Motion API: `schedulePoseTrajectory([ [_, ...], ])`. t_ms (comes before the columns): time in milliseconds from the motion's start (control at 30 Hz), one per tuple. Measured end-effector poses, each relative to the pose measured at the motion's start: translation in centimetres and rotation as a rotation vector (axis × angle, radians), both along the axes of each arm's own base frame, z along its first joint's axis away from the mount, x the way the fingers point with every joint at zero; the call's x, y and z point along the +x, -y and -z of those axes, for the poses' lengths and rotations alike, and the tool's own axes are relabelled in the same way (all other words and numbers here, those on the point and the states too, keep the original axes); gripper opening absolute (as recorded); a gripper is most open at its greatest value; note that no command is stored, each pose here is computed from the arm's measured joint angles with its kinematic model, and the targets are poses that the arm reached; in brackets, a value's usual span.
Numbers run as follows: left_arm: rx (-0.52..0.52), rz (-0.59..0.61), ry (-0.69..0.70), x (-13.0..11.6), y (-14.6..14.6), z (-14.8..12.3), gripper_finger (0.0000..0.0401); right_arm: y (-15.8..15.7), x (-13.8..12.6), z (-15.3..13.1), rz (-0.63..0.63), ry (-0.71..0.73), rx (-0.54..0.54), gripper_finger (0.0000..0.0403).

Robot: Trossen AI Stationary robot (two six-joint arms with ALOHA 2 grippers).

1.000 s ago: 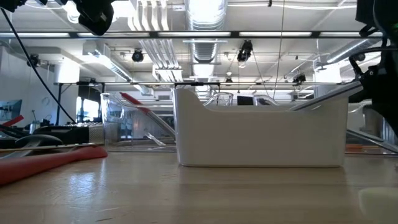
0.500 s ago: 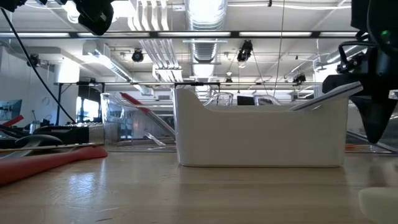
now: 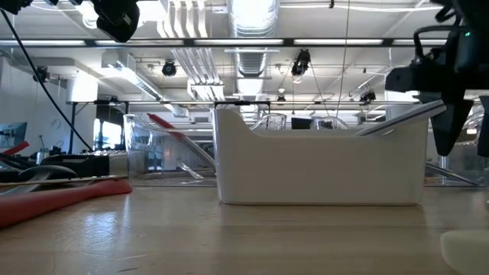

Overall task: Pick & Place Kitchen Items
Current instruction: Put the yellow spatula into the right transparent bin

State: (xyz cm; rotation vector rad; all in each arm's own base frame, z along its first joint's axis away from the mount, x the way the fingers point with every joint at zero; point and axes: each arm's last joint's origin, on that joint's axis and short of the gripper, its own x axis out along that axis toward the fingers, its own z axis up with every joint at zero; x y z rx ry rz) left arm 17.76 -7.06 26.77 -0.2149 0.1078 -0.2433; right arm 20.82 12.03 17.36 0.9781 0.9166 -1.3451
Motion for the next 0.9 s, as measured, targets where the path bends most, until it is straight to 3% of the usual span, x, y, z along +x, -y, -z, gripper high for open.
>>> schedulePoseTrajectory([
  [367,-0.017,0.001,-0.018,0.0,0.0,0.1,0.0250,-1.2,-1.3,0.6,0.118,-0.021,0.030,0.0222],
  [900,-0.018,0.002,-0.015,0.0,0.1,0.1,0.0250,-2.4,-0.2,4.4,0.161,-0.229,0.040,0.0219],
])
